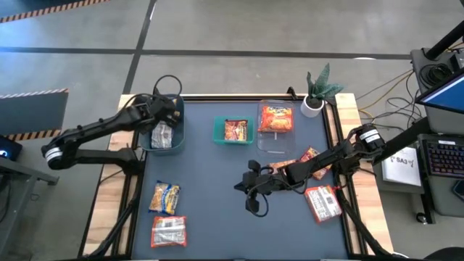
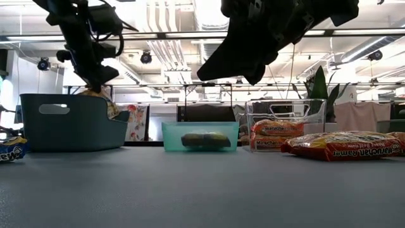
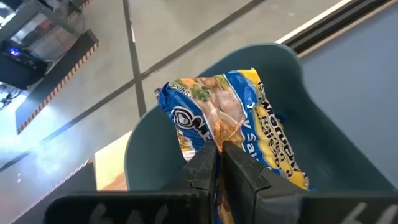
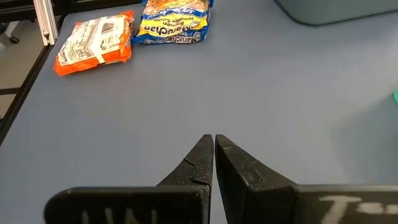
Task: Sort Maruchan noodles
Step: Put the top blue noodle pack into the dark blue bin
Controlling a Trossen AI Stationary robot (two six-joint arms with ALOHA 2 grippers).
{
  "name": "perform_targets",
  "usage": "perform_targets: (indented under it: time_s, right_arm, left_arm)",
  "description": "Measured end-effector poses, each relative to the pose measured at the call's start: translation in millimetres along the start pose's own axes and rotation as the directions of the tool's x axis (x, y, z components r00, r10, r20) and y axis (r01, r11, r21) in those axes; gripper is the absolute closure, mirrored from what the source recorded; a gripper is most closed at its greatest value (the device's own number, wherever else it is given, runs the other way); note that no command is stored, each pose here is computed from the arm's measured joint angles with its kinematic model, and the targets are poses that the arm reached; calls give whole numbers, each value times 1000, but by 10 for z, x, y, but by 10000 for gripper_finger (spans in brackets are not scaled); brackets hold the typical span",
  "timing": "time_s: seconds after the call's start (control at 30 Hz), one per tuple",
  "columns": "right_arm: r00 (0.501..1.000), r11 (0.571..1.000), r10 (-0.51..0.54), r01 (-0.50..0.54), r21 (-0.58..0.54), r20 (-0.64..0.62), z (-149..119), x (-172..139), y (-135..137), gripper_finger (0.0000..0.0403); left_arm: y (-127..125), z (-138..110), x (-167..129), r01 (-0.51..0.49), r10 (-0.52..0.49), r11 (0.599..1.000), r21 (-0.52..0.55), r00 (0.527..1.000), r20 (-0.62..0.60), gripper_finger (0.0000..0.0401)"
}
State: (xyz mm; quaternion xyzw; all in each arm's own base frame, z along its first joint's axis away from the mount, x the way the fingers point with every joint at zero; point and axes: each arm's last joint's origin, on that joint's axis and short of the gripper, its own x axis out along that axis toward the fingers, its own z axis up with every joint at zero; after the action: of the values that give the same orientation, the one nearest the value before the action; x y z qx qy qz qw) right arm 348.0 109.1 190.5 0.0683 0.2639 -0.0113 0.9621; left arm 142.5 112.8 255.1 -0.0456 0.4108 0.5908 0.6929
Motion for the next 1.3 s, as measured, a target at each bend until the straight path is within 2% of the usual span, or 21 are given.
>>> perform_targets:
  time_s: [0.1,0.23,0.5,0.57,0.67,0.73,0.9,1.07,1.2,1.3]
  right_arm:
    - [1000,1000,-13,13,-18,11,22,6,-23,394]
    - [996,996,-81,82,-20,48,125,25,-111,394]
    - [991,986,-129,132,-97,44,449,40,-282,394]
    - [988,981,-154,155,-115,17,551,28,-336,394]
    - [982,975,-189,186,-123,-14,673,10,-437,394]
    - [979,972,-204,201,-124,-14,726,4,-501,394]
    - [971,962,-238,235,-143,-8,774,10,-669,394]
    - [962,955,-272,269,-128,-7,804,17,-831,394]
    - [965,958,-262,258,-124,-15,803,20,-876,394]
    - [967,960,-252,248,-134,-18,802,21,-882,394]
  left_arm:
    - [0,5,28,-13,13,1000,0,1000,-9,379]
    - [-13,6,57,-18,18,1000,7,1000,-22,356]
    - [-4,-4,46,-8,8,1000,8,1000,-27,325]
    - [-17,-9,32,58,-57,998,28,998,-38,325]
    - [-56,-15,10,227,-222,970,91,973,-69,325]
    - [-63,-29,5,270,-260,956,118,961,-89,328]
    - [-24,-68,49,131,-114,979,154,987,-115,354]
    - [-88,-74,201,156,-128,976,155,976,-173,394]
    - [-85,-98,368,47,-12,988,145,973,-232,397]
    - [-117,-96,482,43,-4,989,139,964,-267,400]
